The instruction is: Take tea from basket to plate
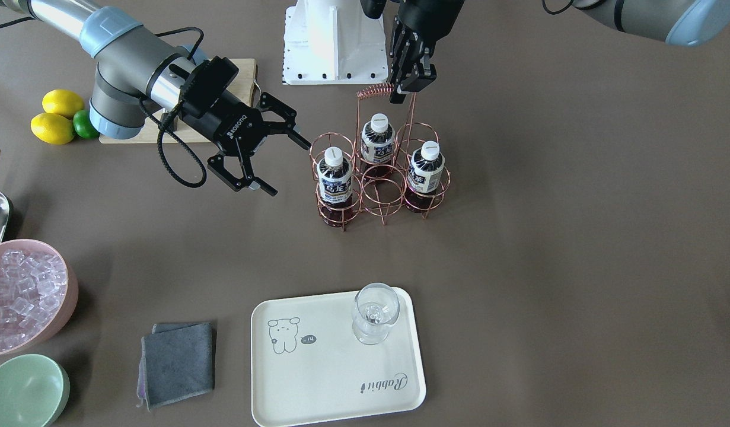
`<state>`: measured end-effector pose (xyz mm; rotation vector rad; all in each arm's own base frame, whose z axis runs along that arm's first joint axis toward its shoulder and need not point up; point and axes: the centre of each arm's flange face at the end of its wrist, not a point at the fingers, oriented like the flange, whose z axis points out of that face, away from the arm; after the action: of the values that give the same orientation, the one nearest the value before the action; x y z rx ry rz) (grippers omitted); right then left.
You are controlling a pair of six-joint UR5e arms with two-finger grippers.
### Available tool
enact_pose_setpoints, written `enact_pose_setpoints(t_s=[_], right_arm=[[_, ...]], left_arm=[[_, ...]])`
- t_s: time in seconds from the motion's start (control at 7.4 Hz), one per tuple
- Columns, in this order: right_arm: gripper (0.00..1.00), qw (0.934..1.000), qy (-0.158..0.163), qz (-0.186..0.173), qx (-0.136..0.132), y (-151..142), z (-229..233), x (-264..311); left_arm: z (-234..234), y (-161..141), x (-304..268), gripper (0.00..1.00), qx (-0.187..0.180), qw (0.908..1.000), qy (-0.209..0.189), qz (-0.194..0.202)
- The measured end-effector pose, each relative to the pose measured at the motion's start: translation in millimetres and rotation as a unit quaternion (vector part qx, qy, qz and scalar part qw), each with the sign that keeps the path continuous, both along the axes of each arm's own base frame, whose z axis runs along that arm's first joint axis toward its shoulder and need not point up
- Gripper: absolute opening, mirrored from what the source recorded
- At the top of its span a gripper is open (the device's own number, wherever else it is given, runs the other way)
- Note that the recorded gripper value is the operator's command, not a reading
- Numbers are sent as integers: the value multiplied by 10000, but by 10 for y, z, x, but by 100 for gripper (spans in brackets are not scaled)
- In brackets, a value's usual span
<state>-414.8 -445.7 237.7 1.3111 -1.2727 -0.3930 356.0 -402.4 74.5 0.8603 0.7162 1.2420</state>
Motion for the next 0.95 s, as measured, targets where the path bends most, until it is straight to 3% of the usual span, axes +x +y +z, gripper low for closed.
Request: enact_pose_setpoints(t_s=[0.54,0.95], right_arm=[[100,9998,-190,71,14,356,-144,-254],[100,9997,-47,232,94,580,-131,-519]], left_arm=[[52,49,-68,0,-3,10000,14,-15],[107,76,-84,0,-17,10000,-6,-8]])
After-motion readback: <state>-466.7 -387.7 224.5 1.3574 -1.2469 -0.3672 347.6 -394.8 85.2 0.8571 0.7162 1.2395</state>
